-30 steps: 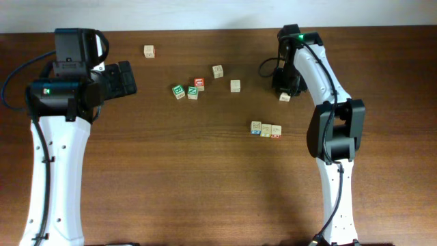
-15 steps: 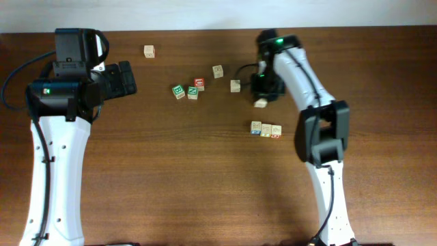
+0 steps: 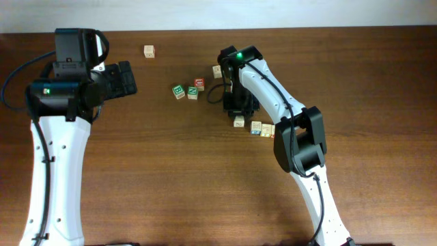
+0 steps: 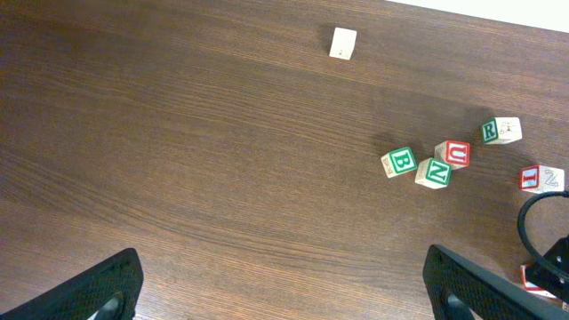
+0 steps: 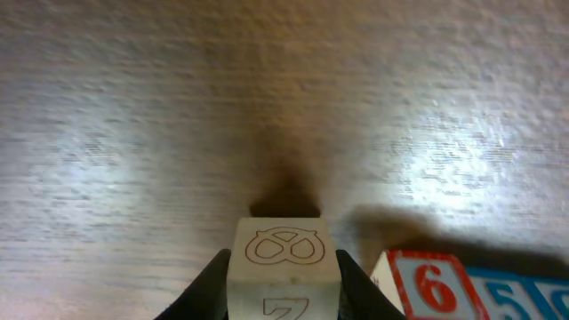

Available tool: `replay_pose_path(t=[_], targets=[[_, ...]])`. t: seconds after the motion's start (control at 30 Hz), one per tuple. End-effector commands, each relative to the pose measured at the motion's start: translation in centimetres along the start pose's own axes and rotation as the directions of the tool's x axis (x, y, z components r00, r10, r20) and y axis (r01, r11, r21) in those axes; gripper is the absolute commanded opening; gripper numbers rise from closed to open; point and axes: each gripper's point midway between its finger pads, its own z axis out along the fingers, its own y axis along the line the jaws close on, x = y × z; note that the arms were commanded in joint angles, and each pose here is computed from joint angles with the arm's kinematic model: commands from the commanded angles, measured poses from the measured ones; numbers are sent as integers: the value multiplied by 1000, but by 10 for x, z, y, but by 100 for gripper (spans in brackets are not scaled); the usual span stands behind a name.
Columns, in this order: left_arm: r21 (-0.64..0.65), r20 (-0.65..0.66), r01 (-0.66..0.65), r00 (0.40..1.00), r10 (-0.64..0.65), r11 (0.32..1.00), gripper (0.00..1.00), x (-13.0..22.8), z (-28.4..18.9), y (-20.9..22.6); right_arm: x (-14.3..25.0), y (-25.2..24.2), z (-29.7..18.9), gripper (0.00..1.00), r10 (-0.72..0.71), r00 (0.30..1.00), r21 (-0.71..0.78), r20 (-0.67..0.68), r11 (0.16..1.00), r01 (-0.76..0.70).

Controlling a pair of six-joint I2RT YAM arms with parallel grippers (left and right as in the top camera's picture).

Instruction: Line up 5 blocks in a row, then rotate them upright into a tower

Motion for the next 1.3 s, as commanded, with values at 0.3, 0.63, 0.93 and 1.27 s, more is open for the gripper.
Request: replay_pose_path(t=[0.3,0.63,0.93,1.27], targets=[[-13,11,18,1000,-18,1000,99,-5,-1,3,20,-12,-7,33,37,997,53,-63,998,-34],[-12,11,18,1000,-18,1000,99,-5,-1,3,21,-12,-7,45,34,997,55,-70,998,-30],[-12,11,18,1000,-18,1000,99,-5,-1,3,-14,8,-48,44,-63,991,-25,115,997,67],[-12,11,18,1000,-18,1000,99,-5,-1,3,-79,105,-63,65,-21,909,-279,417,948,150]])
